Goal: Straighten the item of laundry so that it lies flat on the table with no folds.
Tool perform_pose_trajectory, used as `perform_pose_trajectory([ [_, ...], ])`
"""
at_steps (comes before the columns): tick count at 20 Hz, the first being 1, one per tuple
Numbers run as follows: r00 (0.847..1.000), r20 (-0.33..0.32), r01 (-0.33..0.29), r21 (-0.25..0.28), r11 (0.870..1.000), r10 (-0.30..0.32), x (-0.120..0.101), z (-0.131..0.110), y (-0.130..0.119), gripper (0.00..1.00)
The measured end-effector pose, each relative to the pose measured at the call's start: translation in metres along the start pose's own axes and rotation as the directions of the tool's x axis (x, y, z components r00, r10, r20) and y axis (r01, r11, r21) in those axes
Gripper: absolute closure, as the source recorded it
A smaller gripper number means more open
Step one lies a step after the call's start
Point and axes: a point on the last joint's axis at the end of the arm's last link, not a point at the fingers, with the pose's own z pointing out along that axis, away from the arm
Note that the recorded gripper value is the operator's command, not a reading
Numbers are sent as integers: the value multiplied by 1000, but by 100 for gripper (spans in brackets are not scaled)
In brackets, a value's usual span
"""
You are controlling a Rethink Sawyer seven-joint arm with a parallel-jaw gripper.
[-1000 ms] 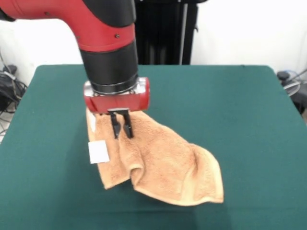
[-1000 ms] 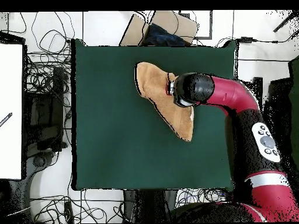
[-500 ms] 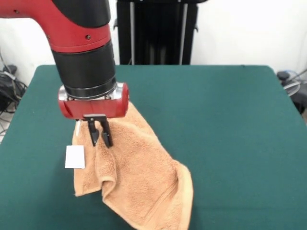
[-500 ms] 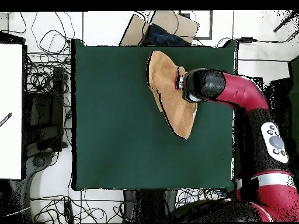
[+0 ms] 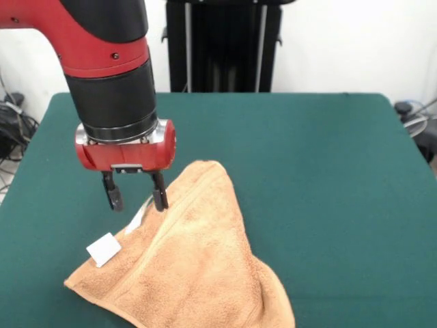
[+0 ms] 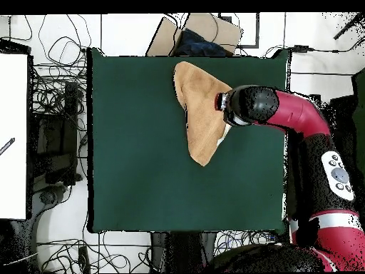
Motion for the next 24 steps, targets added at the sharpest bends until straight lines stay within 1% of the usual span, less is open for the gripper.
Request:
perform_pose_trajectory([
  [8,1000,1,-8,1,1000,8,1,-1,-6,0],
  [16,1000,3,-6,2,1000,6,1,-2,-6,0],
  [24,999,31,15,17,1000,-16,9,-16,4,0],
])
